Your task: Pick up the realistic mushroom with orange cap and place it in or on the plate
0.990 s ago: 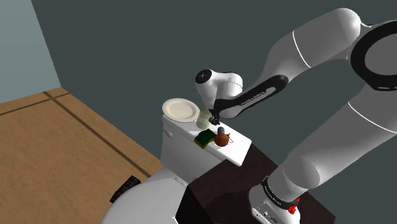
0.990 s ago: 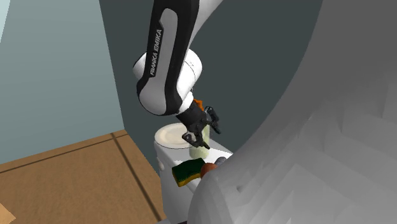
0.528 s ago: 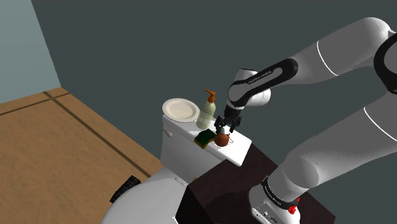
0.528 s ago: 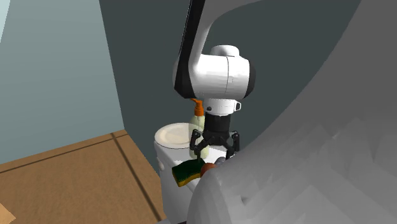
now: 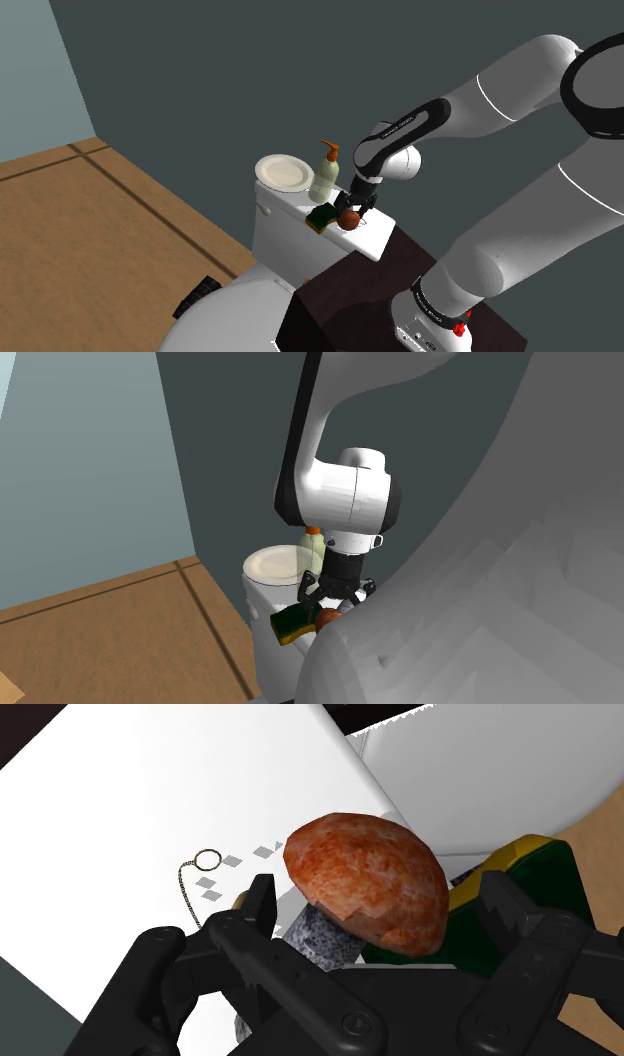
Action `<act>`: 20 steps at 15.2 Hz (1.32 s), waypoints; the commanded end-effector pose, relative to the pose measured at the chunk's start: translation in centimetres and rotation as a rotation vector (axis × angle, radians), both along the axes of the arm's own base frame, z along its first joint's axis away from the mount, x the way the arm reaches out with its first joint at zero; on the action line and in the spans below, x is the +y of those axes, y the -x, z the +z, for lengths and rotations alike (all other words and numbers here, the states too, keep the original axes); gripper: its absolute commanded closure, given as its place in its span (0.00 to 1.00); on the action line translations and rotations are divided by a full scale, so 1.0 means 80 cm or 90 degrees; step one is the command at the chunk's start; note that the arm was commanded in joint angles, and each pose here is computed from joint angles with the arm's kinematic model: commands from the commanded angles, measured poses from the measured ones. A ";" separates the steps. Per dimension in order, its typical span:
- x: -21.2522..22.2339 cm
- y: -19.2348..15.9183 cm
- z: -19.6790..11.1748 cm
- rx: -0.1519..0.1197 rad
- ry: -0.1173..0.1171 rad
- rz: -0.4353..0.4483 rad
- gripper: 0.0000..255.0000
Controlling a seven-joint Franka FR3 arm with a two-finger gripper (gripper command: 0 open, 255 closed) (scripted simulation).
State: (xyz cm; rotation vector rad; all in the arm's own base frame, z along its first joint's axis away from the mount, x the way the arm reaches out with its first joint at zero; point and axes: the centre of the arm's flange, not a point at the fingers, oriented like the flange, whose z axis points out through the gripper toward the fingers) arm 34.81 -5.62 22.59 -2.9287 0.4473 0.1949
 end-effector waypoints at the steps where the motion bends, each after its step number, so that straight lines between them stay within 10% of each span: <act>1: 0.001 0.000 -0.003 0.000 0.000 0.000 0.00; 7: 0.001 0.000 -0.003 0.000 0.000 0.000 0.00; 8: 0.001 0.000 -0.003 0.000 0.000 0.000 1.00; 20: 0.001 0.000 0.016 0.000 0.000 0.000 1.00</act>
